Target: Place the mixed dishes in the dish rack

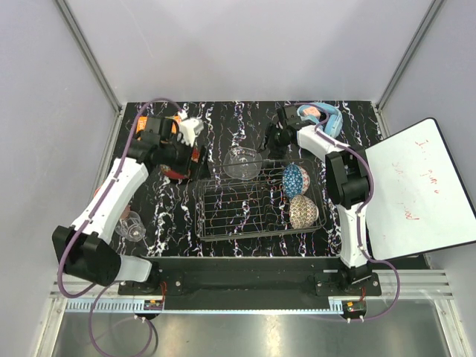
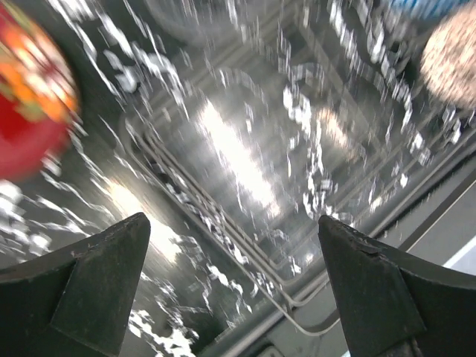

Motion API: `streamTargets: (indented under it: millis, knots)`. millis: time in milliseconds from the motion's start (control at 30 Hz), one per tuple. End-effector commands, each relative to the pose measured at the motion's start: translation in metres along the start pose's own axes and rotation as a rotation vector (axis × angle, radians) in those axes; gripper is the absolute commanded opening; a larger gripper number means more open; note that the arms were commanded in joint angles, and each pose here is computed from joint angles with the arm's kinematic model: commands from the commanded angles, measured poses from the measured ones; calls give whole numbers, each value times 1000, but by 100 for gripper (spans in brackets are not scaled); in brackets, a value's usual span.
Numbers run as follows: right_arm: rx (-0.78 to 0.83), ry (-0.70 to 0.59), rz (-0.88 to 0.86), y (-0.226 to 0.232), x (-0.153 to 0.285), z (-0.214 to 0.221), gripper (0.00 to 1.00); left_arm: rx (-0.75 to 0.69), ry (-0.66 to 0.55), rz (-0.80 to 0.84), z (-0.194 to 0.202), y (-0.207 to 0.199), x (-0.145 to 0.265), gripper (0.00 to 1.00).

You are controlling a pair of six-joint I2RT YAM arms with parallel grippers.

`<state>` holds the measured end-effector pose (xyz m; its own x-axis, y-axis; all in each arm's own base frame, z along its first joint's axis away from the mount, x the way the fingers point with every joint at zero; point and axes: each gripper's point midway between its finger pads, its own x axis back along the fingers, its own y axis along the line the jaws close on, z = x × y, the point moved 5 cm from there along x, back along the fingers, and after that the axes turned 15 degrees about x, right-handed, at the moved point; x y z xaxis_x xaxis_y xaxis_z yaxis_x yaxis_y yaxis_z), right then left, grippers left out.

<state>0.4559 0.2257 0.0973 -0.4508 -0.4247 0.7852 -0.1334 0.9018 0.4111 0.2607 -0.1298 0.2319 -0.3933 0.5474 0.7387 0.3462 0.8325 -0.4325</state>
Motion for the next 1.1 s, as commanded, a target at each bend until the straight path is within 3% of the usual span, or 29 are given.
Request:
streamTargets:
  millis: [0, 167, 400, 800, 1000, 1067]
  knots:
    - [-15, 58, -40, -5, -14, 12, 58, -40, -106, -6, -47, -5, 14, 99]
    - [-16, 94, -55, -8, -24, 20, 57, 32, -80, -6, -56, 5, -1, 99]
    - [-48, 149, -74, -13, -43, 33, 52, 43, -70, -26, -32, 14, -5, 99]
    - [-55, 190, -23, -28, -61, 50, 24, 29, -109, -44, -21, 18, 7, 99]
    - [-51, 176, -22, -27, -59, 48, 0, 6, -127, -71, -16, 18, 19, 99]
    - [-46, 162, -34, -24, -56, 45, 0, 4, -138, -77, -13, 17, 27, 99]
